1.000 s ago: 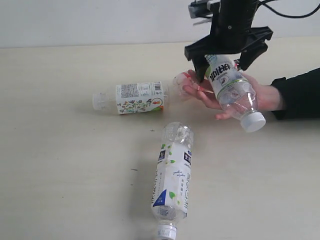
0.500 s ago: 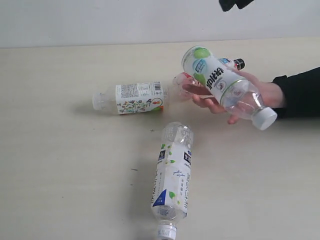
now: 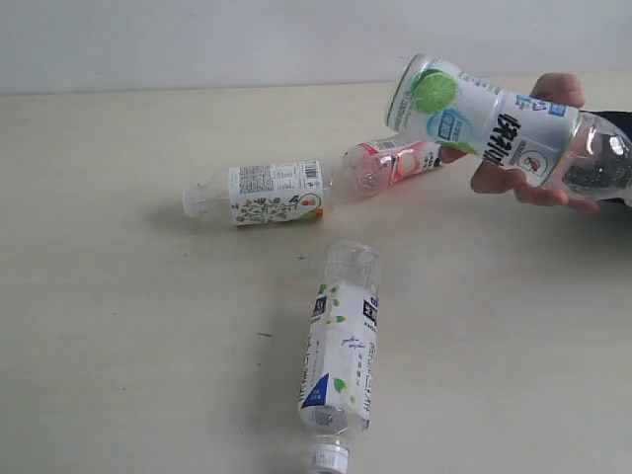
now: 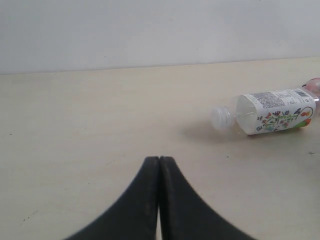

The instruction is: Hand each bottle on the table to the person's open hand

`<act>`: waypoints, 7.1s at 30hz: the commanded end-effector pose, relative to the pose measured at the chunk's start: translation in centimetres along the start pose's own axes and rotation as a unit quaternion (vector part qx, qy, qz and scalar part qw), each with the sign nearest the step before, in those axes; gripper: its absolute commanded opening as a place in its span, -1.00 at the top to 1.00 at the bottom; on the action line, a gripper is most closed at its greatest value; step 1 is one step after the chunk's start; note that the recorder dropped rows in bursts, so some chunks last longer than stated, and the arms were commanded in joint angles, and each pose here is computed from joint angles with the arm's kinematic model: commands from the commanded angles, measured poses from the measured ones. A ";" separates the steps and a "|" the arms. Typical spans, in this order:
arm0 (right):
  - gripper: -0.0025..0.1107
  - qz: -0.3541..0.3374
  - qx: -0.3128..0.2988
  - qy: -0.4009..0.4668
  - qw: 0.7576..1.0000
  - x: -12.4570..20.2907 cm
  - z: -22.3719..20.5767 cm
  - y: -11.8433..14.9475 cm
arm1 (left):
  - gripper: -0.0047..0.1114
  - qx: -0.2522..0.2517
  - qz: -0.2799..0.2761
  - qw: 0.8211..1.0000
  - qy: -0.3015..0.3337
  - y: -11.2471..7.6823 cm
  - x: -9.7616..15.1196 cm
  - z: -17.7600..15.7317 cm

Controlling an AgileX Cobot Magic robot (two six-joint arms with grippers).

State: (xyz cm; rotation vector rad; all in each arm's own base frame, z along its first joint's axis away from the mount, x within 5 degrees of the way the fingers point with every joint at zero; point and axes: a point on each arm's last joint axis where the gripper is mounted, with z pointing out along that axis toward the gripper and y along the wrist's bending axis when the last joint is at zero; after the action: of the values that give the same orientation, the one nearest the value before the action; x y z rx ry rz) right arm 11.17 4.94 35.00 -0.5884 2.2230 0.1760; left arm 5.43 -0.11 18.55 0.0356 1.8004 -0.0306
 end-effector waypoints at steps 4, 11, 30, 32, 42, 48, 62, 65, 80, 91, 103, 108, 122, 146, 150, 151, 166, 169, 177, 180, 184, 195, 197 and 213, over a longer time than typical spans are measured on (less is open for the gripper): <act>0.95 -0.036 0.061 -0.109 0.992 7.0 -1.0 0.0 | 0.88 0.003 -0.003 1.000 -0.002 0.0 0.1 0.0; 0.95 -0.037 0.093 -0.172 0.980 9.7 -0.6 -0.1 | 0.88 0.003 -0.003 1.000 -0.002 0.0 0.1 0.0; 0.95 -0.021 0.097 -0.185 0.978 9.9 -1.1 -0.2 | 0.88 0.003 -0.003 1.000 -0.002 0.0 0.1 0.0; 0.95 -0.021 0.097 -0.185 0.978 9.9 -1.1 -0.2 | 0.88 0.003 -0.003 1.000 -0.002 0.0 0.1 0.0; 0.95 -0.017 0.113 -0.184 0.976 10.0 -1.2 -0.5 | 0.88 0.003 -0.003 1.000 -0.002 0.0 0.1 0.0; 0.95 -0.017 0.113 -0.182 0.977 10.0 -1.2 -0.5 | 0.88 0.003 -0.003 1.000 -0.002 0.0 0.1 0.0; 0.95 -0.006 0.111 -0.183 0.977 10.0 -1.2 -0.5 | 0.88 0.003 -0.003 1.000 -0.002 0.0 0.1 0.0; 0.95 -0.006 0.111 -0.183 0.977 10.0 -1.2 -0.5 | 0.88 0.003 -0.003 1.000 -0.002 0.0 0.1 0.0; 0.95 -0.006 0.111 -0.184 0.977 10.0 -1.2 -0.5 | 0.88 0.003 -0.003 1.000 -0.002 0.0 0.1 0.0; 0.95 -0.006 0.111 -0.184 0.977 10.0 -1.2 -0.5 | 0.88 0.003 -0.003 1.000 -0.002 0.0 0.1 0.0; 0.95 -0.006 0.111 -0.184 0.977 10.0 -1.2 -0.5 | 0.88 0.003 -0.003 1.000 -0.002 0.0 0.1 0.0; 0.95 -0.006 0.111 -0.185 0.976 10.0 -1.2 -0.5 | 0.88 0.003 -0.002 1.000 -0.002 0.0 0.1 0.0; 0.95 -0.003 0.116 -0.227 0.967 10.7 -2.5 -0.4 | 0.88 0.003 -0.003 1.000 -0.002 0.0 0.1 0.0; 0.95 -0.001 0.109 -0.248 0.963 10.3 -2.7 -0.3 | 0.88 0.003 -0.002 1.000 -0.002 0.0 0.1 0.0; 0.95 0.040 0.086 -0.234 0.968 9.5 -2.1 -0.2 | 0.88 0.003 -0.003 1.000 -0.002 0.0 0.1 0.0; 0.94 0.051 0.073 -0.217 0.972 9.1 -1.8 -0.1 | 0.88 0.003 -0.003 1.000 -0.002 0.0 0.1 0.0; 0.90 0.117 -0.251 0.288 0.917 -2.1 16.6 7.5 | 0.88 0.003 -0.002 1.000 -0.002 0.0 0.1 0.0; 0.90 0.130 -0.053 0.363 0.921 -2.3 19.5 8.2 | 0.88 0.003 -0.003 1.000 -0.002 0.0 0.1 0.0; 0.44 0.247 0.041 0.353 0.902 -3.4 22.3 10.3 | 0.88 0.003 -0.002 1.000 -0.002 0.0 0.1 0.0; 0.04 0.265 0.021 0.339 0.902 -3.8 22.9 10.9 | 0.88 0.003 -0.003 1.000 -0.002 0.0 0.1 0.0; -0.38 0.247 -0.003 0.325 0.913 -3.5 23.8 12.4 | 0.88 0.003 -0.003 1.000 -0.002 0.0 0.1 0.0; -0.82 0.230 0.043 0.332 0.914 -1.7 26.7 12.8 | 0.88 0.003 -0.003 1.000 -0.001 0.0 0.1 0.0; -0.82 0.229 0.053 0.333 0.913 -1.4 27.1 12.8 | 0.88 0.003 -0.003 1.000 -0.001 0.0 0.1 0.0; -0.81 0.222 0.061 0.351 0.907 0.0 28.9 13.1 | 0.88 0.003 -0.002 1.000 -0.001 0.0 0.1 0.0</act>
State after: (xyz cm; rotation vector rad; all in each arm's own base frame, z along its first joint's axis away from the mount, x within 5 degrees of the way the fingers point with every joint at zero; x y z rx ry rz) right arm 24.62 25.28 14.87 -0.0453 3.0397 0.0362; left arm 5.42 -0.10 18.51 0.0356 1.8054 -0.0298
